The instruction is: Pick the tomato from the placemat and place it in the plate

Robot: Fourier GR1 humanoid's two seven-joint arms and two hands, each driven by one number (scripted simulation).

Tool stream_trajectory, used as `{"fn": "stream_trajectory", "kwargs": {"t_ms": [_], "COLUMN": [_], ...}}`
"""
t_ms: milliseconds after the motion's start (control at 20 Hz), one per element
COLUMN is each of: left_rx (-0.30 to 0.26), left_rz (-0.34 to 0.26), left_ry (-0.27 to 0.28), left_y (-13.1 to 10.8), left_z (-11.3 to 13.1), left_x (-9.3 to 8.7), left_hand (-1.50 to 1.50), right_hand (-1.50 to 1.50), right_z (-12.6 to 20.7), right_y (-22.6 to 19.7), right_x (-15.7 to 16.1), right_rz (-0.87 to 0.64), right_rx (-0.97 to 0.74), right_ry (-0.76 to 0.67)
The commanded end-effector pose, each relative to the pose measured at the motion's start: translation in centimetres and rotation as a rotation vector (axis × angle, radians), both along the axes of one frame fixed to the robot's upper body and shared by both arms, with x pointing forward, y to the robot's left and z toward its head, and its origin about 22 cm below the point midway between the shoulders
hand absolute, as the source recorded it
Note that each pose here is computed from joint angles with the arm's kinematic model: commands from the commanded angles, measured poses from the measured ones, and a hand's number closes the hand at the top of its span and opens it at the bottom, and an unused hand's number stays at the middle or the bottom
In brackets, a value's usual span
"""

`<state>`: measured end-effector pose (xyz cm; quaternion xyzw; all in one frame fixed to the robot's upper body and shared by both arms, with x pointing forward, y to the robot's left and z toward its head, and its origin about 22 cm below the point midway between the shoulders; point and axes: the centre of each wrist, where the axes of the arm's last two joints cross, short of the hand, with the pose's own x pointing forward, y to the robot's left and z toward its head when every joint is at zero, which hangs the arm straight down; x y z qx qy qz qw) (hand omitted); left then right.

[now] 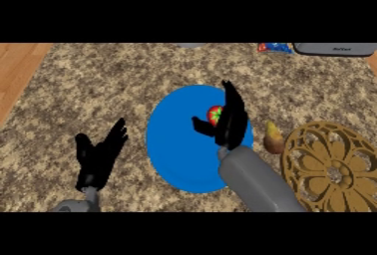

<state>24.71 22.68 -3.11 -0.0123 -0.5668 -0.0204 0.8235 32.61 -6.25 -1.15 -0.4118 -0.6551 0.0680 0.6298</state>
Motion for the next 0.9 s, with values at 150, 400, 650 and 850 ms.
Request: {"fn": "stream_trajectory", "kwargs": {"t_ms": [150, 400, 650, 850], "left_rx": [0.001, 0.003, 0.0, 0.003], "left_rz": [0.016, 0.033, 0.051, 0.038], "left_ry": [0.013, 0.022, 0.017, 0.019], "left_y": [0.1, 0.9, 2.3, 1.6], "left_z": [-0.1, 0.7, -0.6, -1.1], "left_x": [-0.8, -0.9, -1.0, -2.0], "left_hand": [0.0, 0.0, 0.0, 0.0], "right_hand": [-1.5, -1.5, -1.5, -1.5], "right_z": [0.2, 0.6, 0.6, -1.2], "right_y": [-0.9, -2.4, -6.4, -7.7], "right_x": [-1.1, -2.3, -6.2, -10.5], "right_rz": [-0.046, -0.015, 0.152, 0.246], "right_rx": [0.176, 0.317, 0.423, 0.437], "right_ry": [-0.233, -0.199, -0.185, -0.154]}}
